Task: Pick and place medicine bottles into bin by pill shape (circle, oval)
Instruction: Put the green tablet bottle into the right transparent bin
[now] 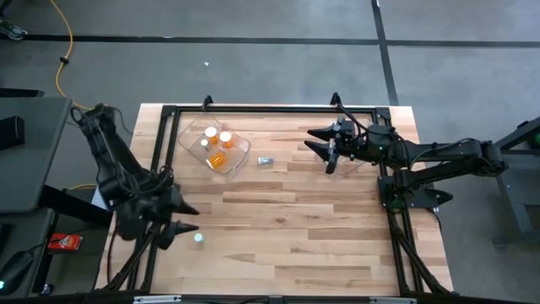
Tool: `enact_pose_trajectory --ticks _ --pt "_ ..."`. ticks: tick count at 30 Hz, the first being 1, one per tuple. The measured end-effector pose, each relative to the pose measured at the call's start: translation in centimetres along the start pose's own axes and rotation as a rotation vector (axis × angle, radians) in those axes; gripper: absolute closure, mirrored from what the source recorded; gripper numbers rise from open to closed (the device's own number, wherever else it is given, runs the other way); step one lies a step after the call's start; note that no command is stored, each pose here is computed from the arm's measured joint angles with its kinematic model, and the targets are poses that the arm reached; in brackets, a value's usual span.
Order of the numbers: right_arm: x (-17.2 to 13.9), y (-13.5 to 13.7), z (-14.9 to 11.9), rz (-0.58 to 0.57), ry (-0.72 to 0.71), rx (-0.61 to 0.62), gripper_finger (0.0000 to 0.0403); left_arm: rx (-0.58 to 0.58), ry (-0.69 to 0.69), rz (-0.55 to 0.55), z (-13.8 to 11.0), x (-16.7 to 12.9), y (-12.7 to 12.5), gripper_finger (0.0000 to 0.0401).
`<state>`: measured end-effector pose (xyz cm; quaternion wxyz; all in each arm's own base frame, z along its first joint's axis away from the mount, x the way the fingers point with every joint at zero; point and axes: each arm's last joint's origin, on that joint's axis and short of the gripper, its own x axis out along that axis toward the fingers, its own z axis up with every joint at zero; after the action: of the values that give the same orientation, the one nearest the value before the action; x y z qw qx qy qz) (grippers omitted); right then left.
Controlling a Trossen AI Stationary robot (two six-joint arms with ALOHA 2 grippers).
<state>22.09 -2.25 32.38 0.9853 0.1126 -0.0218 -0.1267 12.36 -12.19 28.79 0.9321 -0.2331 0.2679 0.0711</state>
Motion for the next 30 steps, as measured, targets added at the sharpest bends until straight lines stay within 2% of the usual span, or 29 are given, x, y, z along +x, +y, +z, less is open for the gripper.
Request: enact_pose_trajectory --ticks 4,7,11,16,21,23,27,30 --pt "0.0 0.0 0.0 -0.001 0.000 0.006 0.0214 0.024 0.114 0.030 -2.3 -1.0 0.2 0.0169" --pt "0.0 0.0 0.0 -0.005 0.002 0.019 0.0214 0.126 0.219 0.086 -3.8 -0.8 0.4 0.0169" --pt "0.0 -0.1 -0.1 -0.025 0.003 0.017 0.0214 0.275 0.291 0.169 -5.3 0.1 0.2 0.0169" --pt "0.0 -0.1 -0.1 -0.031 0.002 0.017 0.0214 0.385 0.419 0.224 -7.9 1.3 -0.6 0.0169" --pt "0.0 -0.1 -0.1 -0.041 0.001 0.017 0.0214 0.392 0.411 0.282 -10.3 2.2 -1.3 0.0169" --pt "0.0 -0.2 -0.1 -0.060 -0.004 0.017 0.0214 0.381 0.399 0.268 -11.4 3.0 -1.4 0.0169" --pt "0.0 -0.3 0.0 -0.081 -0.009 0.024 0.0214 0.363 0.412 0.207 -13.7 4.8 -0.3 0.0169" --pt "0.0 -0.3 -0.1 -0.081 -0.007 0.043 0.0214 0.363 0.379 0.257 -14.0 5.7 1.1 0.0169"
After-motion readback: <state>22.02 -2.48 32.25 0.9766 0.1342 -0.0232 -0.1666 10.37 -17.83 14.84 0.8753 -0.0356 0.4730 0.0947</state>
